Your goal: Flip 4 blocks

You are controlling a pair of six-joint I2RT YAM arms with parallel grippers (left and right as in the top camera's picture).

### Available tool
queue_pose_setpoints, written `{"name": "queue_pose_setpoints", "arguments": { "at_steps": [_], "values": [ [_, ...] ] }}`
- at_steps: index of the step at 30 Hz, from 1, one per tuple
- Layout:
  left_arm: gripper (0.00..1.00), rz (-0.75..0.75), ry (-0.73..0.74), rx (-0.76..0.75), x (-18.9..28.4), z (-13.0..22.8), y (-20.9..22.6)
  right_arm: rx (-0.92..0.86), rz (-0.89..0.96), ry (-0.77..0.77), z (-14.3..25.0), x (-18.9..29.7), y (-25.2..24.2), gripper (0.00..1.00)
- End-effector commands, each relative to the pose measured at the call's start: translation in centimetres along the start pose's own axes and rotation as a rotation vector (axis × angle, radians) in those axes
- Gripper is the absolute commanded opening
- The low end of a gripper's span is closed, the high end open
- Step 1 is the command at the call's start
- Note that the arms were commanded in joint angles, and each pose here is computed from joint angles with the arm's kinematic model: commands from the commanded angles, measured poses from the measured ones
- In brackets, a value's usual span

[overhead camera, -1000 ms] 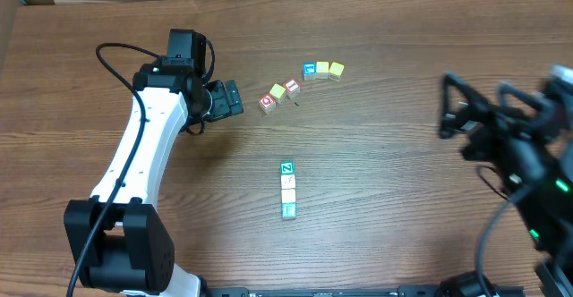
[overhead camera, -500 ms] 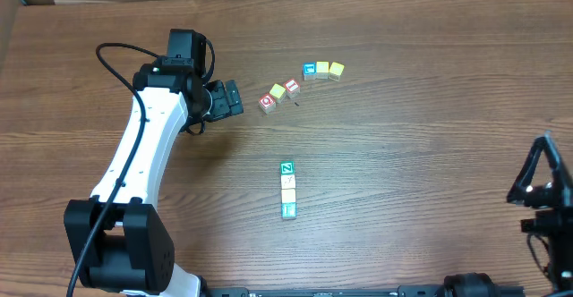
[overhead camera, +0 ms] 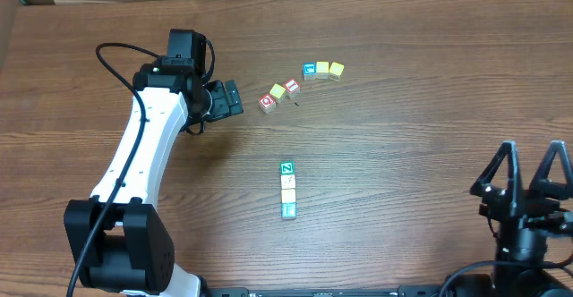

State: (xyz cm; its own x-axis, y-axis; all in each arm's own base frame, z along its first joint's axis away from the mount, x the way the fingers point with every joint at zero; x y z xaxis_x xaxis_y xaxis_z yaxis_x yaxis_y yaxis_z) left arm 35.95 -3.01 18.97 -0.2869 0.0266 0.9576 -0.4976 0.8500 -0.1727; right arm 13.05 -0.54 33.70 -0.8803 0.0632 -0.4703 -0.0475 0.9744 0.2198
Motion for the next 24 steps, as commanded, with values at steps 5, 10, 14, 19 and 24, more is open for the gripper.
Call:
{"name": "queue_pose_setpoints", "arguments": {
  "at_steps": [5,10,14,19,24],
  "values": [
    [1.0,-0.003,-0.016,-0.003,0.3,-0.3,0.1,0.093,-0.055,-0.004,4.4,0.9,-0.5,1.0],
    [1.0,-0.003,-0.016,-0.003,0.3,-0.3,0.1,0.167,-0.071,0.076,7.4,1.2,-0.9,1.0],
    [1.0,-0.003,-0.016,-0.003,0.3,-0.3,0.1,0.255,-0.119,0.138,9.9,1.6,-0.9,1.0],
    [1.0,-0.003,-0.016,-0.003,0.3,-0.3,0.1,0.265,-0.101,0.267,12.5,2.1,-1.6,1.0],
    [1.0,-0.003,-0.017,-0.003,0.3,-0.3,0.1,0.318,-0.099,0.434,15.3,3.1,-2.2,1.0]
  ]
}}
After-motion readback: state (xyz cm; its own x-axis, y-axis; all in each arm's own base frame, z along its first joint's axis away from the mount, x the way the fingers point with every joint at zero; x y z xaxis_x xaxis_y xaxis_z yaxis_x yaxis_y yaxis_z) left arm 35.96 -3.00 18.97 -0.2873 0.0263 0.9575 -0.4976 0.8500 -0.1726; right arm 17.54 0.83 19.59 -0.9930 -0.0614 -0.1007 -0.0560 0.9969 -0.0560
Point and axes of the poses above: each gripper's point midway between its finger pads, its own x axis back along the fingers, its own y axis along the line the jaws close on, z = x × y, the point moved 7 cm from there along x, back along the fingers, and after that the axes turned 14 degrees about x, right-handed, at the moved point
